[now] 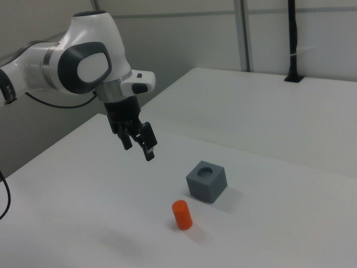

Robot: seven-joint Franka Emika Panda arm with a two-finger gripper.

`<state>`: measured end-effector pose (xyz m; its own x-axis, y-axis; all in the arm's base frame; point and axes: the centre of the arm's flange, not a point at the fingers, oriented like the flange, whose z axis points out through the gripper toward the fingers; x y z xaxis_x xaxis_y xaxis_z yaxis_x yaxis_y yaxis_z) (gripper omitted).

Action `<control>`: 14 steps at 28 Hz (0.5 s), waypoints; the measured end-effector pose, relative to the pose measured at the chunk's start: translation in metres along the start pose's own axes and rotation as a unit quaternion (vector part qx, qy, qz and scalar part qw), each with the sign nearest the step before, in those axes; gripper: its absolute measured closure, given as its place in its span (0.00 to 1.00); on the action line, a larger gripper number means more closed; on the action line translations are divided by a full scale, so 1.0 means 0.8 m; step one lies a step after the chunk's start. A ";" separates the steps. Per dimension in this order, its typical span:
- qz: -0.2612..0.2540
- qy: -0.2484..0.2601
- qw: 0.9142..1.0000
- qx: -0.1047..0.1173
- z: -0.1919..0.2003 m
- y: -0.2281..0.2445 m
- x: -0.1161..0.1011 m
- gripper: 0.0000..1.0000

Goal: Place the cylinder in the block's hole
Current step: 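Lower the open gripper down onto the orange cylinder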

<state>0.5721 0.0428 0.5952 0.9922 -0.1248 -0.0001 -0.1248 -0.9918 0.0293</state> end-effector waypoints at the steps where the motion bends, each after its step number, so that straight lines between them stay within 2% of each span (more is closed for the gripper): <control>1: 0.000 0.000 1.000 0.000 0.000 0.000 0.000 0.00; 8: -0.017 0.009 1.000 0.008 0.009 0.006 0.009 0.00; 14: -0.021 0.008 1.000 0.006 0.074 0.002 0.024 0.00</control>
<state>0.5903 0.0373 0.5364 0.9965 -0.0819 0.0140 -0.0821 -0.9965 0.0180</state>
